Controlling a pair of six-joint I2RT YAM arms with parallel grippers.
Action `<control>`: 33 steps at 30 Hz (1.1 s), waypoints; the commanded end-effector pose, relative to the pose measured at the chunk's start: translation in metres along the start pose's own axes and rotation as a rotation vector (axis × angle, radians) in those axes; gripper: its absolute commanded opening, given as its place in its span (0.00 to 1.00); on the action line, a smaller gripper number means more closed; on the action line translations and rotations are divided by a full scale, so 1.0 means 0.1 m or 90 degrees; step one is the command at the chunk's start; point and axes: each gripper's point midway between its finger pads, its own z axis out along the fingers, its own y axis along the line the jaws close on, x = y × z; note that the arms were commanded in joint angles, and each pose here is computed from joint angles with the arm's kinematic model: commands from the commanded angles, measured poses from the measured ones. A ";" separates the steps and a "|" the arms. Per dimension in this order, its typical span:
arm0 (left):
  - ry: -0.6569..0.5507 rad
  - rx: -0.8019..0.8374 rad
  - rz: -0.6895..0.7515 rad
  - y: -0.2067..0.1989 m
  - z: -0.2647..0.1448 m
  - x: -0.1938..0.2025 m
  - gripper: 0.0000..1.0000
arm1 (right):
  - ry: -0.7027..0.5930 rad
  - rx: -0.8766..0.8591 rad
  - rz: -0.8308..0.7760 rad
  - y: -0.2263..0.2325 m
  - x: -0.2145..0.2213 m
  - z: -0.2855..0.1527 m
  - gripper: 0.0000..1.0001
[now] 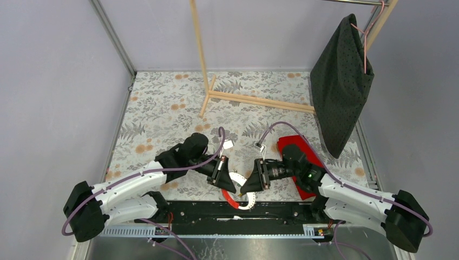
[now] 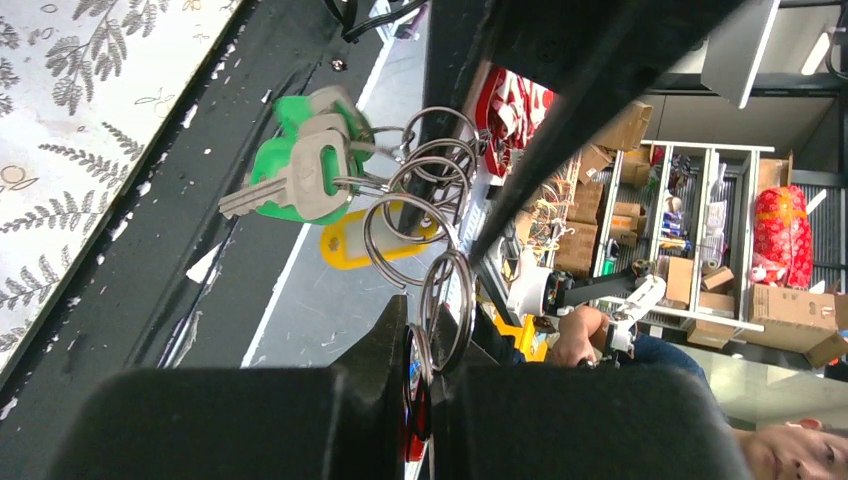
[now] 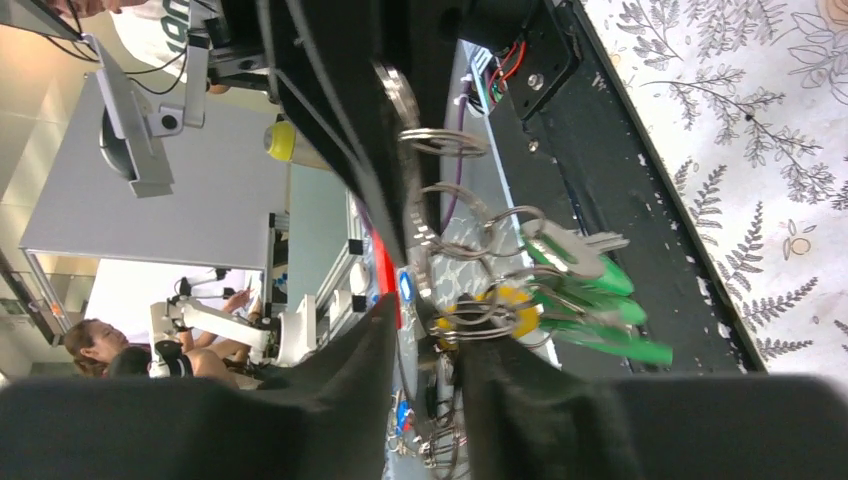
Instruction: Remove the keys from the keyring
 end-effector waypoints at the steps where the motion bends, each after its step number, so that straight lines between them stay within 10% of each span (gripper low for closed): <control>1: -0.037 0.029 0.063 -0.22 -0.01 -0.19 0.00 | -0.001 -0.050 -0.007 0.16 -0.04 0.03 0.27; 4: -0.040 0.027 0.058 -0.22 -0.02 -0.18 0.00 | -0.016 -0.036 0.011 0.11 -0.06 0.03 0.00; 13: -0.113 0.030 0.015 -0.27 -0.10 -0.29 0.54 | -0.144 -0.022 0.070 0.04 -0.26 -0.03 0.00; 33: -0.313 0.086 -0.114 -0.26 -0.30 -0.67 0.35 | -0.387 -0.016 0.101 0.01 -0.87 -0.23 0.00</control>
